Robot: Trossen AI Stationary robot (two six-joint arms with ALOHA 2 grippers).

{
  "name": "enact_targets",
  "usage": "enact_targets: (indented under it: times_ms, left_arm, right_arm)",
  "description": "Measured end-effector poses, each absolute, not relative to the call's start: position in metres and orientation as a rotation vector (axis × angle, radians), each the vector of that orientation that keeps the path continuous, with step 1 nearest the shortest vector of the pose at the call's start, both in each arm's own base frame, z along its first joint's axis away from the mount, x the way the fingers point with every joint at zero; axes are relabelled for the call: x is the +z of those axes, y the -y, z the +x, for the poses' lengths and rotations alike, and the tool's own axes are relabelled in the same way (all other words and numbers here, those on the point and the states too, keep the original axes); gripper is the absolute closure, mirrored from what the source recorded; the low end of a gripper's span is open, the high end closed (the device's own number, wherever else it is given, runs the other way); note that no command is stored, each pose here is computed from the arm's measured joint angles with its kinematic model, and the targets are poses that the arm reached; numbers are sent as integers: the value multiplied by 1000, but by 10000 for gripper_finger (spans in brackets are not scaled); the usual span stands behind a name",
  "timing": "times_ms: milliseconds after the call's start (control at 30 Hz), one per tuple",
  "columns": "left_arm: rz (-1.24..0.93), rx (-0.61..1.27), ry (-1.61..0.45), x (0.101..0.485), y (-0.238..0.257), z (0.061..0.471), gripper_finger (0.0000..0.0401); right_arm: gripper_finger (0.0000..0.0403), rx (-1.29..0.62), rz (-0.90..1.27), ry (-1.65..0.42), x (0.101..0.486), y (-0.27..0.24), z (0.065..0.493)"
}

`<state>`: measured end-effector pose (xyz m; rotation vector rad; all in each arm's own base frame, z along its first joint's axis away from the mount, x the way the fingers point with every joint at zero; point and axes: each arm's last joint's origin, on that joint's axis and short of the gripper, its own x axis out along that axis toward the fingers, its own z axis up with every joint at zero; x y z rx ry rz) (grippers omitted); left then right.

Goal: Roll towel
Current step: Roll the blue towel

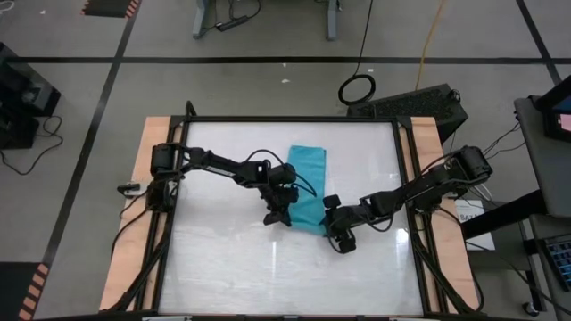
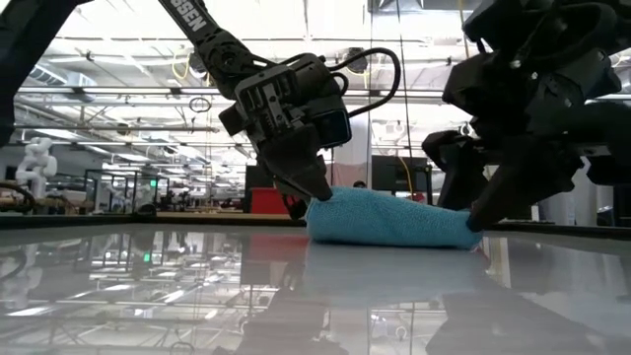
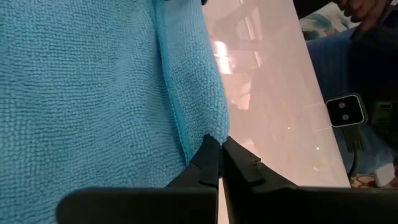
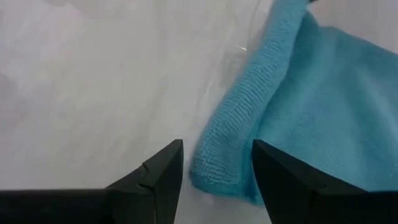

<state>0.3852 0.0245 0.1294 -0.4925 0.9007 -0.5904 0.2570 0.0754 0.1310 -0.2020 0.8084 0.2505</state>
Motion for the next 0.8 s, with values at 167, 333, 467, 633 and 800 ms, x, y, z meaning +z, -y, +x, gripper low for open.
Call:
enact_targets:
  times_ms: [167, 333, 467, 633, 800]
  left_arm:
    - [-502, -602, -899, 130, -25, 385, 399]
    - [-504, -605, -901, 129, -25, 385, 399]
    - [-508, -610, -900, 130, -25, 385, 399]
    - [-518, -610, -899, 130, -26, 385, 399]
    - [-539, -609, -896, 130, -29, 385, 399]
  right_arm:
    - [220, 267, -200, -777, 134, -79, 258]
    - [220, 275, -207, -783, 134, -82, 256]
    - [220, 277, -219, -805, 132, -83, 254]
    - [220, 253, -239, -846, 127, -80, 249]
    - [220, 224, -251, -856, 122, -78, 246]
